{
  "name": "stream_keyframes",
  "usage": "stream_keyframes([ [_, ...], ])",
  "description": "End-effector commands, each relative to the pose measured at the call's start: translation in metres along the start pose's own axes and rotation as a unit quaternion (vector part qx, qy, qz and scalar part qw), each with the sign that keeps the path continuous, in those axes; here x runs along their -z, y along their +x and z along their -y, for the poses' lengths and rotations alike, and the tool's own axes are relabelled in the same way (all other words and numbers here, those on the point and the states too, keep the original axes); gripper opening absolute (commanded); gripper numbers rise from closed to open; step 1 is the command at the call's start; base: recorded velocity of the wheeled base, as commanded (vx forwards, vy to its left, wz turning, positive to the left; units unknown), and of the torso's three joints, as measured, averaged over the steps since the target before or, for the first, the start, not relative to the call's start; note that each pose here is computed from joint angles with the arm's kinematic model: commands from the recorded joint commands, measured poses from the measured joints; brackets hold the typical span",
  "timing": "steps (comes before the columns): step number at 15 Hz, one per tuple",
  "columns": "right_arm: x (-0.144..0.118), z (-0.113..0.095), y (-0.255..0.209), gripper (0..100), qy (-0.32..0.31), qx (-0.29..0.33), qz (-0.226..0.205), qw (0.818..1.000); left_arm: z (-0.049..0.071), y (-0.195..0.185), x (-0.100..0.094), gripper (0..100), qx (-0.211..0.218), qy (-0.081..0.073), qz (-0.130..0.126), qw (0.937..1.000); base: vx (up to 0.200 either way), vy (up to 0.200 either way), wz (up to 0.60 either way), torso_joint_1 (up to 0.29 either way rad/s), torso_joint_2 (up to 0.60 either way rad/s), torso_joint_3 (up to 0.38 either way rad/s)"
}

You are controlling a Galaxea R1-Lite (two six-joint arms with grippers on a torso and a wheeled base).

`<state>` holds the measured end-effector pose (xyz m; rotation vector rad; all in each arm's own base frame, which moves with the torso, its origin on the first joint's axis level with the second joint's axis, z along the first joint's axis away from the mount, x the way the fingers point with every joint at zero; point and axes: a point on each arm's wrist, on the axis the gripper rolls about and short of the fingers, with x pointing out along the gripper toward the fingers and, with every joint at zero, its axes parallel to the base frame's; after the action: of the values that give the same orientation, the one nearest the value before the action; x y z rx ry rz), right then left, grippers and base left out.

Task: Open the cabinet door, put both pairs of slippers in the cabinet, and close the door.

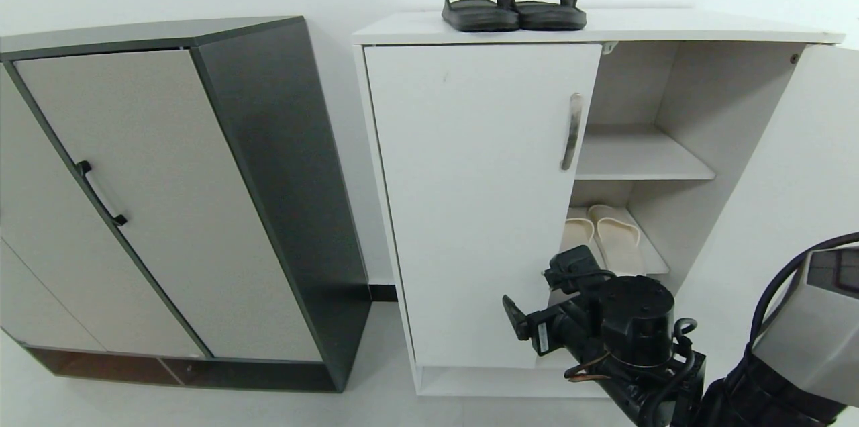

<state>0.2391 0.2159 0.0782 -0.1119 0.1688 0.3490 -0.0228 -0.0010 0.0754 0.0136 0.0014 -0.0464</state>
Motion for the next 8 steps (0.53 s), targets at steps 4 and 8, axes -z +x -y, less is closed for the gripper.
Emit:
stream_keyframes([
  [4,0.0016,-0.0003,0.0006,100,-0.001,-0.001,-0.002,1.000,0.0000,0.0001,0.0000,0,0.000,0.000,-0.001,1.0000,0.000,0.000,0.00,0.002,-0.03,-0.035],
  [8,0.0016,-0.0003,0.0006,100,-0.001,-0.001,-0.002,1.000,0.0000,0.0001,0.0000,0,0.000,0.000,-0.001,1.0000,0.000,0.000,0.00,0.024,-0.27,-0.325],
])
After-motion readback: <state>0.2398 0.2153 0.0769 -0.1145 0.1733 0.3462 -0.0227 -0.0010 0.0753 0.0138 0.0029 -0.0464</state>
